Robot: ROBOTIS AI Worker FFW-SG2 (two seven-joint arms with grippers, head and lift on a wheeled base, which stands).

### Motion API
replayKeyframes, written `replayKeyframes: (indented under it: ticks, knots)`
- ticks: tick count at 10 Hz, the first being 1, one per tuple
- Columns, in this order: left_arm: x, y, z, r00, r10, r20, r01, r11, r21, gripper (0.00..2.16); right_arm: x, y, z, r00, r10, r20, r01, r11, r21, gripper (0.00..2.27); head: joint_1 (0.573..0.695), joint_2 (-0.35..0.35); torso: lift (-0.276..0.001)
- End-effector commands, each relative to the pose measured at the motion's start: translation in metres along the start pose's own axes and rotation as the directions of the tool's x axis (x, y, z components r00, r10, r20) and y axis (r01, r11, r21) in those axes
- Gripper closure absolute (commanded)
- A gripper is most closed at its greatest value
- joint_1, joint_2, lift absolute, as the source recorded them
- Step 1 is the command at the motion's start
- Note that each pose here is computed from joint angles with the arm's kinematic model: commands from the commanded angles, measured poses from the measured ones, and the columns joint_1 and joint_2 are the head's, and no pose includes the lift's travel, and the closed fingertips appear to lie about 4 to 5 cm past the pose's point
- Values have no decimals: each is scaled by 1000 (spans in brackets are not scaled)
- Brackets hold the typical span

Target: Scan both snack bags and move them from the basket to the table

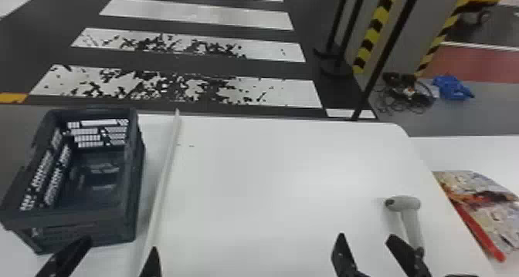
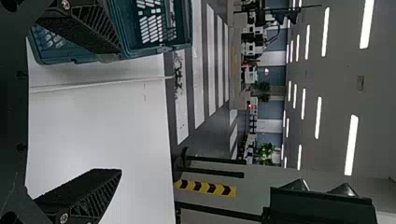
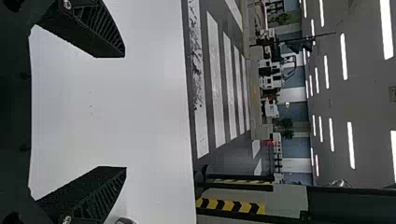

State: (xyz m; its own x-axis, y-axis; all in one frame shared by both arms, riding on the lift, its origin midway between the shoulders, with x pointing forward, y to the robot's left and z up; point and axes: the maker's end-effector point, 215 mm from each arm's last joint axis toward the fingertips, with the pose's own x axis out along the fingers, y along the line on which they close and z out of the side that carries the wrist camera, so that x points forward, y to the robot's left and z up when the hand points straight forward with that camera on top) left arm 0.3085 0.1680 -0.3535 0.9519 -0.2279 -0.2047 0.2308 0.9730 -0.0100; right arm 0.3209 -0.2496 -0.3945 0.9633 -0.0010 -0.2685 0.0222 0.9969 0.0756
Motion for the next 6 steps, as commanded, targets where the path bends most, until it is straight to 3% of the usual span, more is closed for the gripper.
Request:
replayKeyframes:
  ticks: [1, 3, 6]
  knots:
    - [-9, -4, 5, 1000, 1, 24, -1, 1000, -12, 80, -22, 2, 5, 999, 7, 36, -7, 1000, -3, 63, 695, -150, -98]
    - [-18, -5, 6, 999, 27, 30, -27, 1000, -13, 80, -49, 1, 7, 997, 10, 73, -10, 1000, -1, 63, 695, -161, -98]
    - [-23, 2, -9, 999, 52, 10, -52, 999, -13, 80, -72, -4, 14, 992, 8, 129, -6, 1000, -16, 63, 695, -180, -98]
